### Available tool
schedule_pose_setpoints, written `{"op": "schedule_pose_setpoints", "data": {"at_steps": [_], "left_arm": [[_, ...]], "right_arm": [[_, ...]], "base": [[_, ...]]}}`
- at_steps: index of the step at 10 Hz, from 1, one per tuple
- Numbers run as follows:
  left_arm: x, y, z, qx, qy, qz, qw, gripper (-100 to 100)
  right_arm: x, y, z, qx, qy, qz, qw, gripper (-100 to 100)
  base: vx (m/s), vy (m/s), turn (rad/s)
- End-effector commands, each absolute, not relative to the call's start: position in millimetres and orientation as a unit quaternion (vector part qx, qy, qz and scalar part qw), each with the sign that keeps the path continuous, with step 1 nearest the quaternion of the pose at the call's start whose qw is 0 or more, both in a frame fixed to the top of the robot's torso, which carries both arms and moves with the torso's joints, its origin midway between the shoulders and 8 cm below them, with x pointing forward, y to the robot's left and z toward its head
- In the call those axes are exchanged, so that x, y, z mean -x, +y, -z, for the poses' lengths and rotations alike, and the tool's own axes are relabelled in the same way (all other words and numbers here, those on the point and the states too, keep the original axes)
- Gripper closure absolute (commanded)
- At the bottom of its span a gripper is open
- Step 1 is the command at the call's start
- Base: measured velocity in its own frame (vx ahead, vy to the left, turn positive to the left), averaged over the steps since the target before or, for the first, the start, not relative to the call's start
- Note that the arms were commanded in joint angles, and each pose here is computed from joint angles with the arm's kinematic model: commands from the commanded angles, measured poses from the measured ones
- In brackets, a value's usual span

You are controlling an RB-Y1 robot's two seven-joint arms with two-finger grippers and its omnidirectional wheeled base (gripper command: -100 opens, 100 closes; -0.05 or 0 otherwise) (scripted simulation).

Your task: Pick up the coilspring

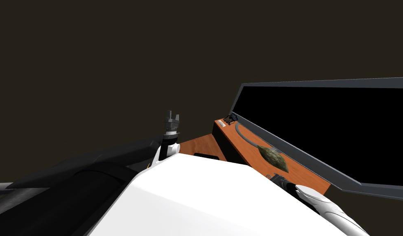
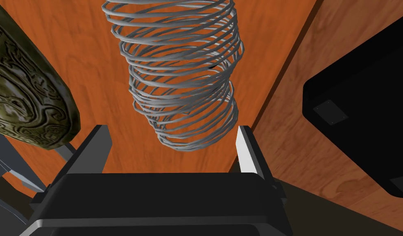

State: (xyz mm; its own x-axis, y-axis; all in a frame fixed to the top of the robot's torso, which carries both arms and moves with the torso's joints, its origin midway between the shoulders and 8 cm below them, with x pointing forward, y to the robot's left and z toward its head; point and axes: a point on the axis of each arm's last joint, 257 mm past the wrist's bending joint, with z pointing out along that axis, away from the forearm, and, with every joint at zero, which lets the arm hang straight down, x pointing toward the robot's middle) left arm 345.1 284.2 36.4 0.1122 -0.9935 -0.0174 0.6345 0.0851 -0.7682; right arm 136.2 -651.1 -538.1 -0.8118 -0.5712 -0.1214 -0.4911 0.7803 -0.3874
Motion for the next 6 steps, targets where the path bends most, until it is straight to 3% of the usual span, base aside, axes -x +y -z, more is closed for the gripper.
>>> {"op": "schedule_pose_setpoints", "data": {"at_steps": [1, 2, 6], "left_arm": [[-345.1, 284.2, -36.4, 0.311, 0.289, 0.601, 0.678, 0], [-345.1, 284.2, -36.4, 0.311, 0.289, 0.601, 0.678, 0], [-345.1, 284.2, -36.4, 0.311, 0.289, 0.601, 0.678, 0]], "right_arm": [[-136.2, -651.1, 538.1, 0.284, 0.936, 0.171, 0.117, -100], [-136.3, -650.6, 538.4, 0.285, 0.936, 0.171, 0.117, 100], [-136.1, -650.1, 538.8, 0.284, 0.936, 0.170, 0.117, 100]], "base": [[-0.010, -0.010, 0.005], [0.000, 0.000, 0.000], [0.000, 0.000, 0.000]]}}
